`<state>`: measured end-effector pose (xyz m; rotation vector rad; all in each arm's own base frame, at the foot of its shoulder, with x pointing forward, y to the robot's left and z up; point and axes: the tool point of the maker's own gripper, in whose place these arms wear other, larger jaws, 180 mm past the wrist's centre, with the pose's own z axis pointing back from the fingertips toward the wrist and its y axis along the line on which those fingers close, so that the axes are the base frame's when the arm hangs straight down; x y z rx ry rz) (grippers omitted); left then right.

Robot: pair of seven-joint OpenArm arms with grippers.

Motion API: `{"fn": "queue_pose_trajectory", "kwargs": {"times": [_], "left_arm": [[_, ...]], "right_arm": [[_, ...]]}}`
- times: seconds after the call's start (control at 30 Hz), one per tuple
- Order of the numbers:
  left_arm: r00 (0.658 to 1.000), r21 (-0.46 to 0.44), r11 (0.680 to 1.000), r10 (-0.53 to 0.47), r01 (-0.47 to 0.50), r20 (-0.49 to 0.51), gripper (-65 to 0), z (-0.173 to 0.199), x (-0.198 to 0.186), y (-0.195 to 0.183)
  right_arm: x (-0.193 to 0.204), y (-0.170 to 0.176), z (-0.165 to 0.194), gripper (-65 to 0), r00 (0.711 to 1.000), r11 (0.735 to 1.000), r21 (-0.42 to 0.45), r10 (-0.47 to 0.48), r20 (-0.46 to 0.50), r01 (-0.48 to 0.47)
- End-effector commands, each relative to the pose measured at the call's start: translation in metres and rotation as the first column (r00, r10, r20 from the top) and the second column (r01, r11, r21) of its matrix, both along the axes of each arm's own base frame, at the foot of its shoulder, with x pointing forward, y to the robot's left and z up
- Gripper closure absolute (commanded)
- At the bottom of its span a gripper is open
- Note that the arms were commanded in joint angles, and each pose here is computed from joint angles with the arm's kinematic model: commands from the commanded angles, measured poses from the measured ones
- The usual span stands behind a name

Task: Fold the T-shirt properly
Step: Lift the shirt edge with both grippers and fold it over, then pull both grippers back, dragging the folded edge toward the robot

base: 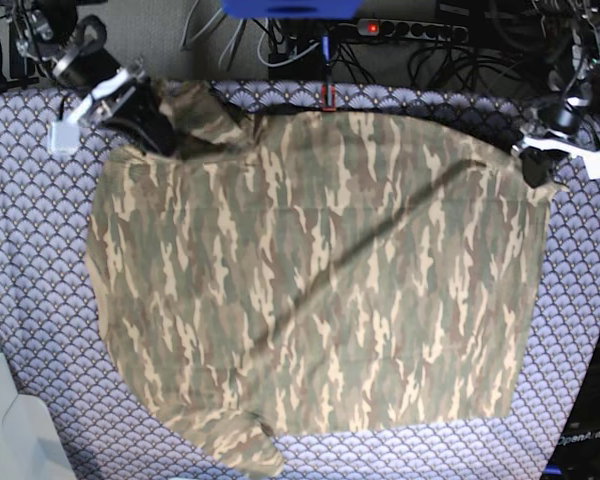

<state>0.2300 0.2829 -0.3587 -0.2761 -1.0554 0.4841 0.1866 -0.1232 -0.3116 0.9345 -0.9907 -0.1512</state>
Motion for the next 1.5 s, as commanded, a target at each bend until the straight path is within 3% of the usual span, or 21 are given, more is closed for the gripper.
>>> {"fn": "queue_pose_trajectory", "kwargs": {"times": [0.0,0.17,0.43,0.63,0.7,0.8,0.93,1.1,1.27,1.47], "left_arm": [[0.999,0.038,0.999,-0.007,0.005,0.05,-0.7,0.015,0.011,0.005],[0.997,0.129,0.992,-0.026,0.016,0.079,-0.7,0.027,0.034,0.01],[0.996,0.223,0.972,-0.085,0.078,0.023,-0.7,0.042,0.077,0.007],[0.997,0.292,0.954,-0.077,0.073,0.002,-0.7,0.049,0.097,0.016],[0.998,0.309,0.949,-0.068,0.068,-0.011,-0.7,0.047,0.102,0.02],[0.997,0.341,0.938,-0.051,0.065,-0.05,-0.7,0.038,0.106,0.027],[0.996,0.383,0.922,-0.029,0.057,-0.079,-0.7,0.034,0.113,0.037],[0.995,0.422,0.905,-0.007,0.048,-0.099,-0.7,0.031,0.122,0.046],[0.997,0.435,0.9,-0.001,0.036,-0.08,-0.7,0.04,0.135,0.049],[0.994,0.424,0.9,-0.071,0.101,-0.086,-0.7,0.035,0.144,0.018]], "right_arm": [[0.007,-0.001,0.009,0.0,1.0,1.0,0.005,0.002,0.029,-0.002],[0.038,-0.002,0.017,0.0,0.998,0.999,-0.042,0.018,0.061,-0.016],[0.083,-0.016,0.022,0.0,0.995,0.994,-0.105,0.031,0.096,-0.021],[0.118,-0.033,0.016,0.0,0.996,0.991,-0.135,0.01,0.09,0.002],[0.129,-0.038,0.013,0.0,0.996,0.984,-0.18,0.019,0.089,-0.002],[0.144,-0.035,0.007,0.0,0.995,0.953,-0.303,0.058,0.087,-0.029],[0.163,-0.036,-0.007,0.0,0.994,0.879,-0.475,0.085,0.062,-0.046],[0.18,-0.032,-0.01,0.0,0.994,0.821,-0.57,0.086,0.071,-0.03],[0.198,-0.033,0.003,0.0,0.99,0.782,-0.624,0.09,0.111,-0.001],[0.213,-0.042,0.016,0.0,0.986,0.735,-0.677,0.083,0.147,0.04]]}}
